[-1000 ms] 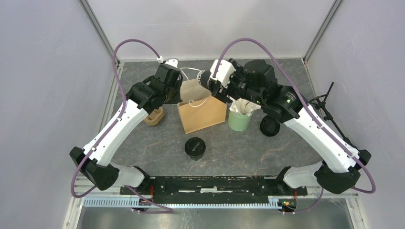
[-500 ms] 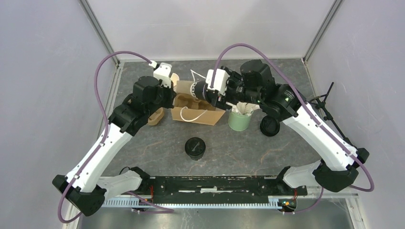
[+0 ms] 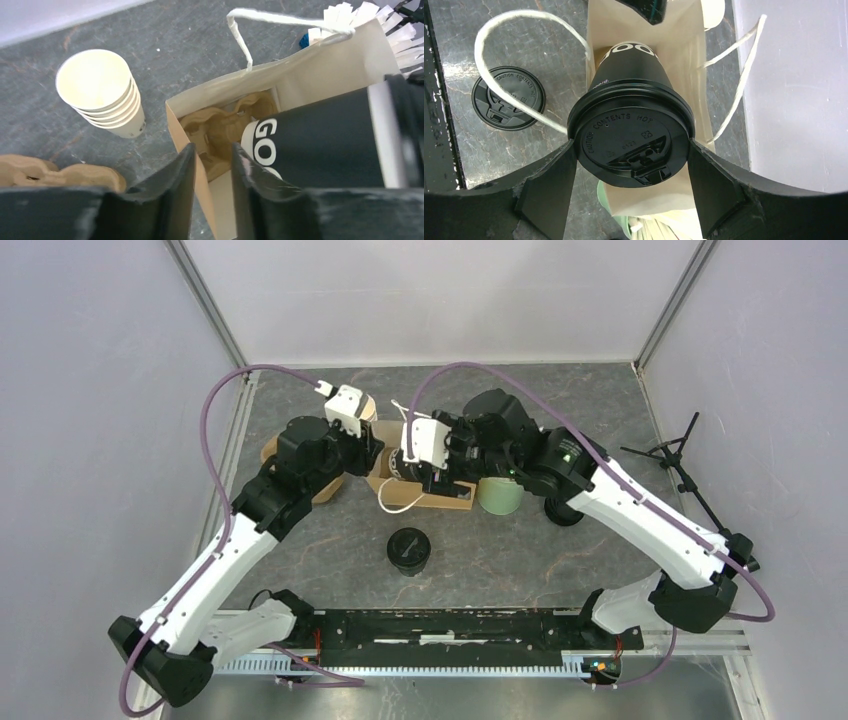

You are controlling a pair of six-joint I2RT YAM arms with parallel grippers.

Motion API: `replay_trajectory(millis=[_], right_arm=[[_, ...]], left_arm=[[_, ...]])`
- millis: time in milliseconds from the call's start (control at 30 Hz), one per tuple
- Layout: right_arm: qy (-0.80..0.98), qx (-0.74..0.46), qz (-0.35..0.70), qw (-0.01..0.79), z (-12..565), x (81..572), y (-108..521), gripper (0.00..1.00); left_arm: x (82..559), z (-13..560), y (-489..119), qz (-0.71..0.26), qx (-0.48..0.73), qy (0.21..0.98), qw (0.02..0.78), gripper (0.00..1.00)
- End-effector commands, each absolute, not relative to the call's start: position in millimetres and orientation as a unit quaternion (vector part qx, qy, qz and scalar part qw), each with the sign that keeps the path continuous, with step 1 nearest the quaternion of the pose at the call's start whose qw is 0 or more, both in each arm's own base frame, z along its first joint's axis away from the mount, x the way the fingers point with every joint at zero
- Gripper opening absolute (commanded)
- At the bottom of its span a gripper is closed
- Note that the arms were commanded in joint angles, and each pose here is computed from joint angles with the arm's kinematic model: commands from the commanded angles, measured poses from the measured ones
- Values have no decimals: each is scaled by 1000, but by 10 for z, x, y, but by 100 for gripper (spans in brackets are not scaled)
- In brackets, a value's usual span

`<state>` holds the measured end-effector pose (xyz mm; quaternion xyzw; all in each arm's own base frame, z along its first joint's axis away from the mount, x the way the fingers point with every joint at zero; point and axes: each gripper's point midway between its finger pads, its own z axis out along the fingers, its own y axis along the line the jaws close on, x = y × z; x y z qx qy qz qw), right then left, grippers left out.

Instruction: Pack the takeout coffee

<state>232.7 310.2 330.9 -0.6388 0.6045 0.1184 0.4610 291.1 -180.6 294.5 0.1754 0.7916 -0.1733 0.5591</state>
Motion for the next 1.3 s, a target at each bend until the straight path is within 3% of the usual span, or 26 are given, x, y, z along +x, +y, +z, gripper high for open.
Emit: replay_trajectory(millis=[0, 67, 233, 367, 767, 1100, 1267], right_arm=[[599, -649, 98, 459, 3294, 2253, 3171, 79], [593, -656, 102, 455, 3265, 2184, 3223, 79], [581, -669, 113, 449, 3191, 2014, 3328, 79], [577, -675, 109, 447, 3141, 1942, 3374, 79], [586, -666, 72, 456, 3079, 2016, 3400, 79], [573, -693, 47, 434, 2937, 1979, 3417, 79], [570, -699, 44, 429, 2800, 1974, 3427, 78]], left_arm=[[2771, 3273, -1719, -186, 170, 769, 588, 47], [2656, 3261, -1678, -191, 166, 785, 566, 55], [2402, 3184, -1477, -177, 118, 840, 500, 60], [2186, 3123, -1605, -225, 132, 851, 456, 66], [2032, 2726, -1609, -235, 127, 871, 413, 66], [2135, 2661, -1569, -220, 129, 858, 445, 57], [2135, 2742, -1594, -234, 141, 837, 473, 32]])
